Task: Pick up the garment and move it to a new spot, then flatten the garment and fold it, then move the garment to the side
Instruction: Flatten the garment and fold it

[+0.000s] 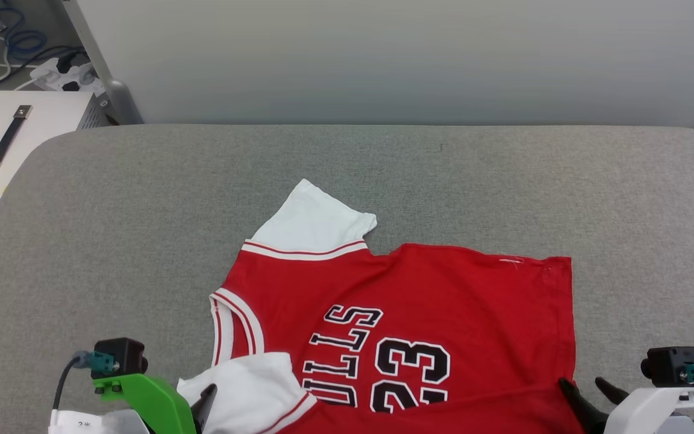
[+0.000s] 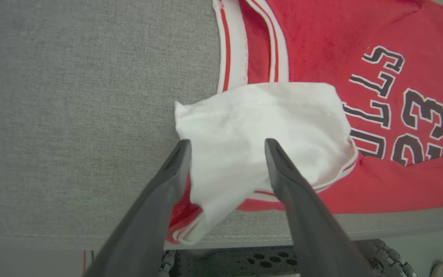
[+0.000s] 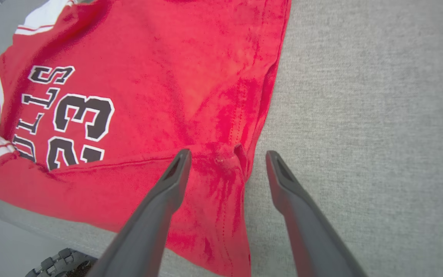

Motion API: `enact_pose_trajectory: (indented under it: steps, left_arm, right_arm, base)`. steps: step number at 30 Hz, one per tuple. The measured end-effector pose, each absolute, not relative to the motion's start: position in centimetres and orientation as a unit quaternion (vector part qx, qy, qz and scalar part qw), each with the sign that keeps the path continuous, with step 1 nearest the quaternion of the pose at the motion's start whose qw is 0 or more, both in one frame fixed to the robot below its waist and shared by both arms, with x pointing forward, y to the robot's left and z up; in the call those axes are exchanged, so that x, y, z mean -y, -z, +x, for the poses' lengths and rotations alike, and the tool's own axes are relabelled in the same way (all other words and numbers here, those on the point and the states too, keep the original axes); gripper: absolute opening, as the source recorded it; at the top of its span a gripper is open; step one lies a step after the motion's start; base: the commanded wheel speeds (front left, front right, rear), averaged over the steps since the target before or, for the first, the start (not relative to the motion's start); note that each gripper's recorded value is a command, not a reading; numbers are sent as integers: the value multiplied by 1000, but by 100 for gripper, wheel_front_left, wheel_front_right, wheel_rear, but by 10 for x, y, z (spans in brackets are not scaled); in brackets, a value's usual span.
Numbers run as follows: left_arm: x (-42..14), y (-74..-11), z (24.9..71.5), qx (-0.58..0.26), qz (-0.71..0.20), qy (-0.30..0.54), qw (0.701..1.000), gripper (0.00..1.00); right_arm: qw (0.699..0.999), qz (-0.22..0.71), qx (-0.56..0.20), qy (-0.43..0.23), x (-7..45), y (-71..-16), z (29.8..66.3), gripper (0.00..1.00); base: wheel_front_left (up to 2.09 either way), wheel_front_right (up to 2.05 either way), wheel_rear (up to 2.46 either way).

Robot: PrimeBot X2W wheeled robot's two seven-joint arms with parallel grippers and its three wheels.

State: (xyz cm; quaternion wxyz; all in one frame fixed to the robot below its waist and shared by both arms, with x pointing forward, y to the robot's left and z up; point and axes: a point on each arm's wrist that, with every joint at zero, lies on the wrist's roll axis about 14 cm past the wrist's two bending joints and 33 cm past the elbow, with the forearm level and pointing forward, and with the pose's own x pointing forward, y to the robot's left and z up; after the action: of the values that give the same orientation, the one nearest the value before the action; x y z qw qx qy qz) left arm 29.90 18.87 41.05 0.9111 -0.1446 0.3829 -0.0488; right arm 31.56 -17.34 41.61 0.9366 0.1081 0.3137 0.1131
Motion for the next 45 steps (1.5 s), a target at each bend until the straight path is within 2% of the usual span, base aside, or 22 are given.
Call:
enact_pose_trajectory:
  steps: [5,12,19,24,32,38,45]
  left_arm:
    - [-194,-435,323,-317,-118,48,940,100]
    - [-194,-472,364,-211,-86,46,973,100]
    - [-183,-506,415,-118,-52,60,990,100]
    - [-168,-509,456,-100,-37,81,991,100]
    - [-143,-481,522,-148,-13,131,980,100]
    - [-125,-441,551,-251,8,184,951,100]
    - [-108,-399,564,-368,44,225,901,100]
  right_arm:
    - [971,92,-205,-84,183,-454,340,100]
    - [992,75,-89,-57,192,-500,364,100]
    - [997,56,-14,-46,199,-534,392,100]
    - [998,49,5,-48,200,-540,413,100]
    - [998,41,-14,-45,203,-519,434,100]
    - [999,32,-29,-28,218,-505,439,100]
    - [998,30,-52,-7,232,-485,436,100]
  base:
    - [0,0,0]
    - [0,0,0]
    - [0,0,0]
    - [0,0,0]
    - [0,0,0]
    - [0,0,0]
    - [0,0,0]
